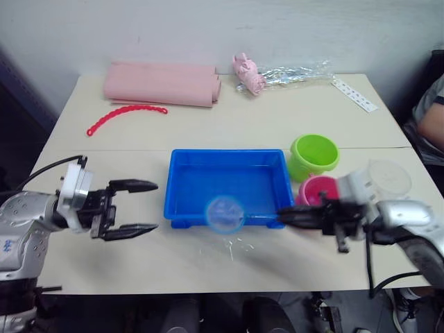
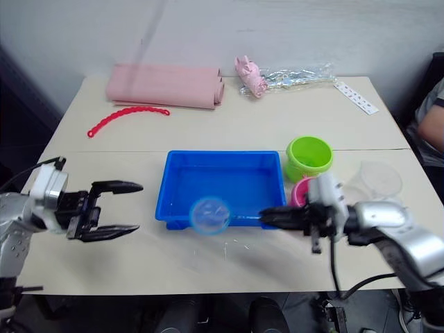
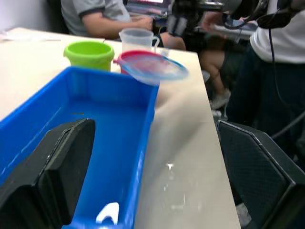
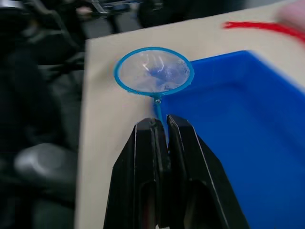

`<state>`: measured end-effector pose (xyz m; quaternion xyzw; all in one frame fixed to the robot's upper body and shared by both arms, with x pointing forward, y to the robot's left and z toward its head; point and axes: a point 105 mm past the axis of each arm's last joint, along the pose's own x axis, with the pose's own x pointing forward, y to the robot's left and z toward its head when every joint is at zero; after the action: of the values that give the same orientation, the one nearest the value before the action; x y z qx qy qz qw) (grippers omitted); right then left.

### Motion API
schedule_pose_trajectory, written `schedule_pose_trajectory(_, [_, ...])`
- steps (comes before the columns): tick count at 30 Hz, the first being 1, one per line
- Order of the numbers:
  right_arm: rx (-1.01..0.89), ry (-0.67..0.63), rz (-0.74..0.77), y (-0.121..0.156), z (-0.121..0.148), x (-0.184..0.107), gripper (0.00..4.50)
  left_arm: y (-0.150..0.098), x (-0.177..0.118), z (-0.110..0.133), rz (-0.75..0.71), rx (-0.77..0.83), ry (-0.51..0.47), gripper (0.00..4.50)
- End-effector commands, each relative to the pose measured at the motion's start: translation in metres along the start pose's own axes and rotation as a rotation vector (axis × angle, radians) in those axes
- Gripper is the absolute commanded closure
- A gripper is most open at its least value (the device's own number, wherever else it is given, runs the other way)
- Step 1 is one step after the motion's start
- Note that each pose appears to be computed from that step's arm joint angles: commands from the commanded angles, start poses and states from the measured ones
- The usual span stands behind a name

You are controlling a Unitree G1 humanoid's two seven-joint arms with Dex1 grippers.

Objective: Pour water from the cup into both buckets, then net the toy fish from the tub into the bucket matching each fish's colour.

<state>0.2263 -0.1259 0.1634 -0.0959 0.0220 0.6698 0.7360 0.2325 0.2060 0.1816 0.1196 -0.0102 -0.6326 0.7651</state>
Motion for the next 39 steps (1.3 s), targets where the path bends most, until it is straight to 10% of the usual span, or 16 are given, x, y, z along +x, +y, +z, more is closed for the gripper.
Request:
schedule_pose_trajectory(1, [-0.128,0.079,0.105,0.018,-0.030,0.014,4.50,-0.020,-0.006,-0.006,-0.034,0.032,0.069,0.01])
schedule_pose_trajectory(11, [-0.235,0.099,0.152,0.025,-0.100,0.061,4.50,-0.038,-0.002,-0.025,-0.004,-0.039,0.102,0.01])
schedule_pose_trajectory(27, [-0.189,0.069,0.060,0.008,-0.113,0.070,4.50,-0.038,-0.001,-0.028,0.022,-0.062,0.104,0.01])
schedule_pose_trajectory(37, [-0.218,0.088,0.083,0.016,-0.091,0.033,0.04,-0.033,-0.019,-0.038,0.126,-0.092,0.184,0.00])
schedule_pose_trajectory(39, [-0.209,0.107,0.085,0.019,-0.086,0.019,0.04,-0.034,-0.025,-0.041,0.165,-0.087,0.211,0.00])
